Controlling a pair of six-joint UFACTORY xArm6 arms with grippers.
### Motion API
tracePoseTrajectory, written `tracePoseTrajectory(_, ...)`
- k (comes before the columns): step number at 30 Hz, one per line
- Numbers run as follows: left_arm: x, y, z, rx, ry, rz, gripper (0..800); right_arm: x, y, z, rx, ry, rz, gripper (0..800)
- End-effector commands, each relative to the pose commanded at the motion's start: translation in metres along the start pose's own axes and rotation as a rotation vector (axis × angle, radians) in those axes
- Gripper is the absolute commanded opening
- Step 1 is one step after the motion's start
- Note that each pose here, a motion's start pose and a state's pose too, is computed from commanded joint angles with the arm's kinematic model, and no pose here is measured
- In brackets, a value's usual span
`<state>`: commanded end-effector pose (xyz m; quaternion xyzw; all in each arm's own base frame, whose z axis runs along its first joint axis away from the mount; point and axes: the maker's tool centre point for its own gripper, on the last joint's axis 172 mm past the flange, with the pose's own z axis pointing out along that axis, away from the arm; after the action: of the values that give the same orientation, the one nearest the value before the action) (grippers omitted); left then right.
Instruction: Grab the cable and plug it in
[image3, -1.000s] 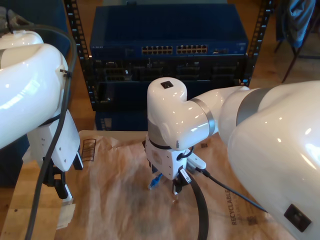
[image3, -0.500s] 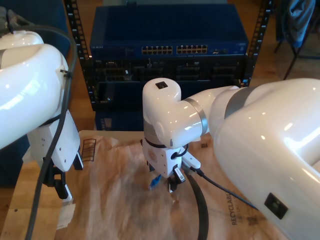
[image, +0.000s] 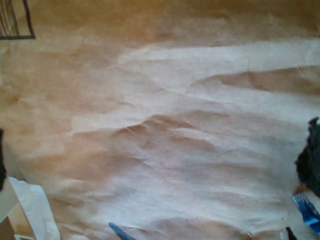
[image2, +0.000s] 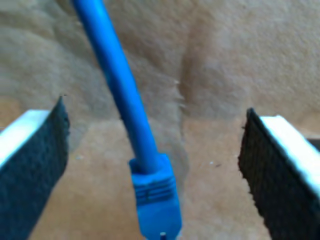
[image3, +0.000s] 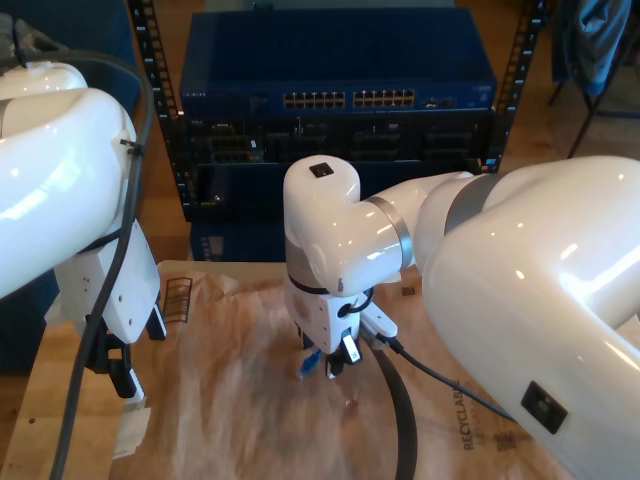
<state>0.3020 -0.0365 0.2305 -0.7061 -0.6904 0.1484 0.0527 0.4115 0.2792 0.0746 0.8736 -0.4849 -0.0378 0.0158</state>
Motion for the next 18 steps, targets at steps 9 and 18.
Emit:
tracePoseTrajectory(9,0.0,0.0,0.0,0.0,0.0,0.0,800,0.0004,0.0023,0.007,-0.014,0.0,0.005,362)
tracePoseTrajectory(18,0.0,-0.0004,0.0001,0.002,0.0,0.0,800,0.0004,0.0029,0.0076,-0.015,0.0,0.005,265)
